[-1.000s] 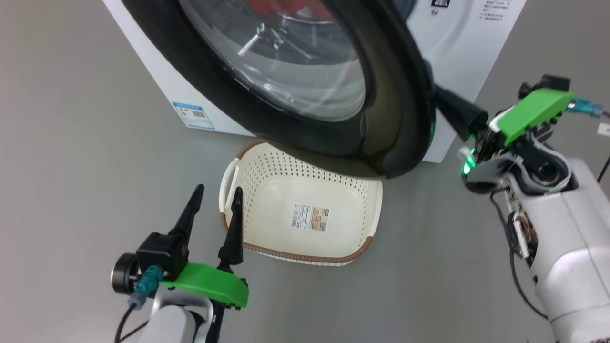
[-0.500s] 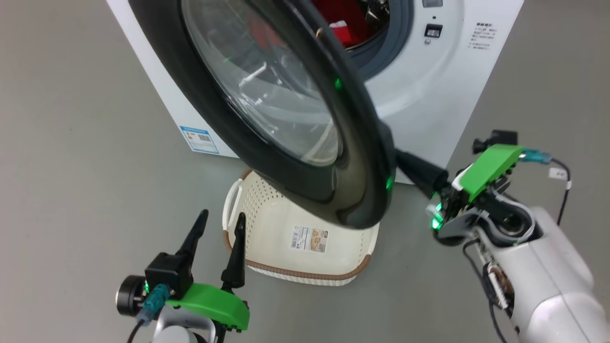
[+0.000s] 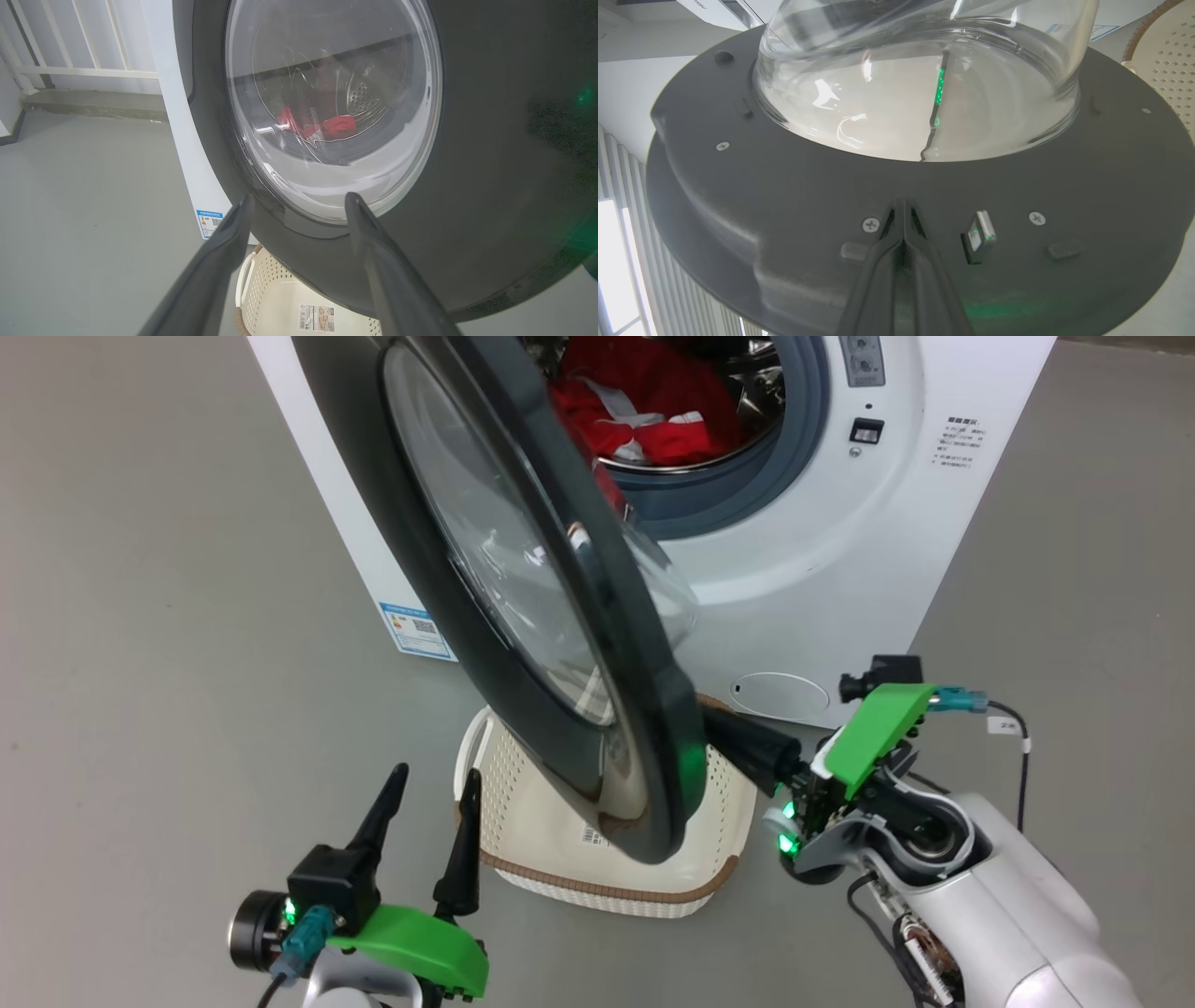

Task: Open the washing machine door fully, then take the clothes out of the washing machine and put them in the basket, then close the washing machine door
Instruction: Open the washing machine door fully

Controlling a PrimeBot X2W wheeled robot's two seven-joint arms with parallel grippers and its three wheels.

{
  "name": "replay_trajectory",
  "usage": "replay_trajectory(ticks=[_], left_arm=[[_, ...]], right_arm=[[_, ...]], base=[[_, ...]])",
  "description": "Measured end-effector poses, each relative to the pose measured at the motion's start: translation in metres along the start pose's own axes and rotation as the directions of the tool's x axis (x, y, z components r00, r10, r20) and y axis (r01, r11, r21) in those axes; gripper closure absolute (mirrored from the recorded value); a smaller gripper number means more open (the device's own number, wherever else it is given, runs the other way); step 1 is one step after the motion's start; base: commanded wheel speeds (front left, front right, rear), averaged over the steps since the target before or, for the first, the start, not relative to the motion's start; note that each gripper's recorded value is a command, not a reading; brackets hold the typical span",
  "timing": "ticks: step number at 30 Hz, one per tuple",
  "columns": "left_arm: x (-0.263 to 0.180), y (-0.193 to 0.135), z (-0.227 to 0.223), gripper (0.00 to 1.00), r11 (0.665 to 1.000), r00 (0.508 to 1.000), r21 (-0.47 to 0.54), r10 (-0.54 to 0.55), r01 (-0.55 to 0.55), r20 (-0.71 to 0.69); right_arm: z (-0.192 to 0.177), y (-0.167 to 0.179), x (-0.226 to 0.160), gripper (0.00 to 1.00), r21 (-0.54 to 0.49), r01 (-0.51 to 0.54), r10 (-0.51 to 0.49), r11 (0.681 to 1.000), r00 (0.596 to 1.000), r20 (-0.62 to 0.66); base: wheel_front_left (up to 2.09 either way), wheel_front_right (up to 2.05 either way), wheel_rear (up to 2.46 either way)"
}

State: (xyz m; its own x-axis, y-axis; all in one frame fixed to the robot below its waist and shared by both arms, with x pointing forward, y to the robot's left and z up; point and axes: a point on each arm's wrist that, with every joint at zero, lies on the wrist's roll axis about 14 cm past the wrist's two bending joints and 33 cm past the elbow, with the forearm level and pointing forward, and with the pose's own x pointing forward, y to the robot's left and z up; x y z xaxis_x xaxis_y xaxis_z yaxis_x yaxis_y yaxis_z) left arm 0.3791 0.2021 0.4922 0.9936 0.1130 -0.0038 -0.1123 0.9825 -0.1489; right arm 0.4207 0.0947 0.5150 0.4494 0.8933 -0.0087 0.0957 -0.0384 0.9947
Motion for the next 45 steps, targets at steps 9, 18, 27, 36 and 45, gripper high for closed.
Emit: replay_trajectory(ticks=[9, 18, 27, 36, 45], left_arm=[[-0.002, -0.001, 0.003, 0.00, 1.000, 1.000, -0.001, -0.003, 0.003, 0.009], [-0.003, -0.008, -0.003, 0.00, 1.000, 1.000, -0.007, -0.023, 0.023, -0.005], [0.001, -0.022, -0.007, 0.00, 0.998, 0.998, -0.015, -0.060, 0.060, -0.014], [-0.002, -0.031, -0.013, 0.00, 0.996, 0.996, -0.020, -0.087, 0.086, -0.027], [-0.001, -0.037, -0.013, 0.00, 0.994, 0.994, -0.021, -0.109, 0.108, -0.028]], right_arm=[[-0.017, 0.001, 0.005, 1.00, 0.007, -0.001, 0.001, 1.000, 1.000, -0.026], [0.009, 0.013, -0.013, 1.00, 0.023, -0.065, 0.061, 0.998, 0.988, 0.143], [0.043, 0.008, -0.070, 1.00, -0.046, -0.070, 0.082, 0.997, 0.921, 0.380], [0.058, -0.008, -0.137, 0.00, -0.074, -0.026, 0.066, 0.997, 0.794, 0.604], [0.061, -0.021, -0.193, 0.00, -0.112, 0.068, 0.044, 0.991, 0.634, 0.772]], base=[[0.00, 0.00, 0.00], [0.00, 0.00, 0.00], [0.00, 0.00, 0.00], [0.00, 0.00, 0.00], [0.00, 0.00, 0.00]])
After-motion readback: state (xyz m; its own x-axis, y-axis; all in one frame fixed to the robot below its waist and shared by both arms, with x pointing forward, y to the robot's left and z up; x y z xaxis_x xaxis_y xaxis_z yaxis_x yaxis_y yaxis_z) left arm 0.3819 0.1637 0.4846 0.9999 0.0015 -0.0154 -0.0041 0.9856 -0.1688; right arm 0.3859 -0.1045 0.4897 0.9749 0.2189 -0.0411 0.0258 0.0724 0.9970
